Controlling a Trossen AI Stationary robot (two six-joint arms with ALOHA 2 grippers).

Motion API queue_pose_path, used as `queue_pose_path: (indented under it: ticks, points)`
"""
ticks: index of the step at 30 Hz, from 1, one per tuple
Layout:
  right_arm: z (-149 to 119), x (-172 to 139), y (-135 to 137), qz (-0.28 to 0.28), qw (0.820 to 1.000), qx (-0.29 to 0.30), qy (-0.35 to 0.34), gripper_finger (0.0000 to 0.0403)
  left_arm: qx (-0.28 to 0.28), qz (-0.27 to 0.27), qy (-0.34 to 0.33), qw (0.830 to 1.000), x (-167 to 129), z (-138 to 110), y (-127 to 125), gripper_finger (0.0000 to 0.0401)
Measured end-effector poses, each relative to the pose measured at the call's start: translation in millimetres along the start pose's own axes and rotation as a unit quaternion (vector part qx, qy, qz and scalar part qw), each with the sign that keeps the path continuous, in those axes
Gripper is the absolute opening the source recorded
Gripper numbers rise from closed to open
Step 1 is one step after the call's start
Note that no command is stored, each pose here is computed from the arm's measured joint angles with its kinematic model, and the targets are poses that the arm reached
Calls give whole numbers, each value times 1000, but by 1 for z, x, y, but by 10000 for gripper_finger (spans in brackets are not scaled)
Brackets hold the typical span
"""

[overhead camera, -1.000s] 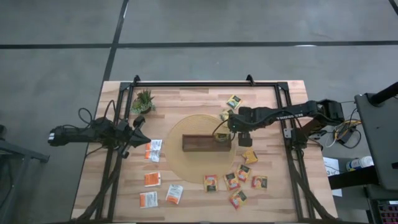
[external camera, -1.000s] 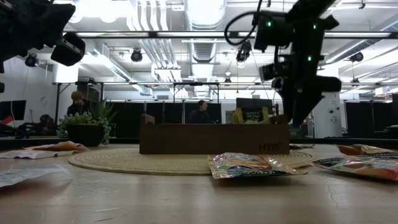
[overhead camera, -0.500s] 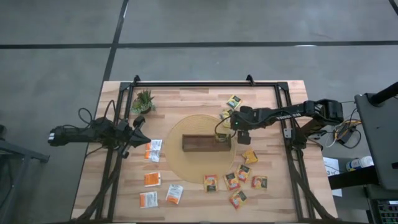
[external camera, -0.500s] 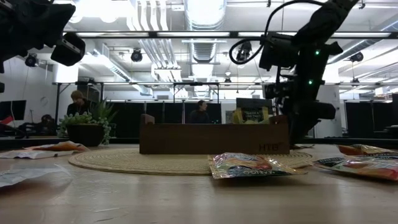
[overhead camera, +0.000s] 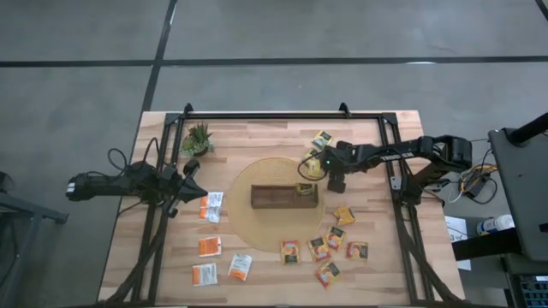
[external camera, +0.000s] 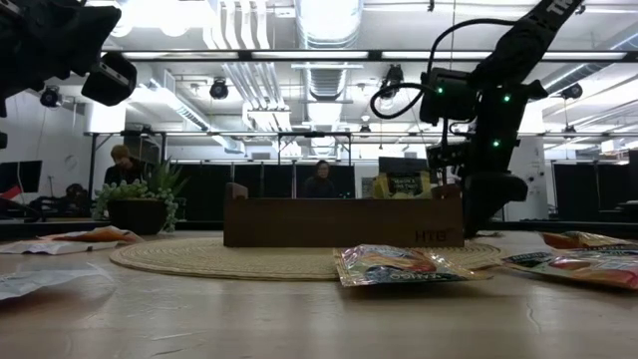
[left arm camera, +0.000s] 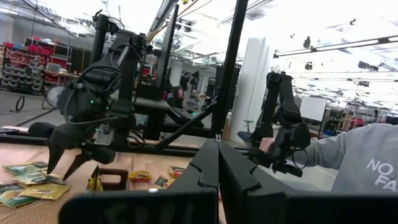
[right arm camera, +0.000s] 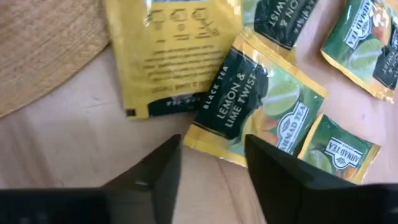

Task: Pick & Place Tea
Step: Put the yellow tea bag into the right of the wooden organizer

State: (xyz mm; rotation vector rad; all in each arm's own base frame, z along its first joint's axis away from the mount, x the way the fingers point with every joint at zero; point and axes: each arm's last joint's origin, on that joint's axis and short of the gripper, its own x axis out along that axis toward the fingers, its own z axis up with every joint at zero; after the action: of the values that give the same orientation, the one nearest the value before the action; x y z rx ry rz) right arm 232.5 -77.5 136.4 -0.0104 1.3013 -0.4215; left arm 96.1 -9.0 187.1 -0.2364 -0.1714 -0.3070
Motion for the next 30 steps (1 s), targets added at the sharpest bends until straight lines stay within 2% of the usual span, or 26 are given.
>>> queue_pose_path:
  ticks: [6, 8, 19, 30]
  points:
    - [-1, 1, -6, -2, 1000, 8, 3, 37, 0, 0, 0, 1000, 0, 0, 0, 0]
    - [-1, 1, -6, -2, 1000, 1, 3, 17, 0, 0, 0, 1000, 0, 0, 0, 0]
    - [5, -11, -9, 8, 1000, 4, -16, 8, 0, 0, 0, 1000, 0, 0, 0, 0]
    - [4, -63, -19, 34, 994, 33, -103, 8, 0, 0, 0, 1000, 0, 0, 0, 0]
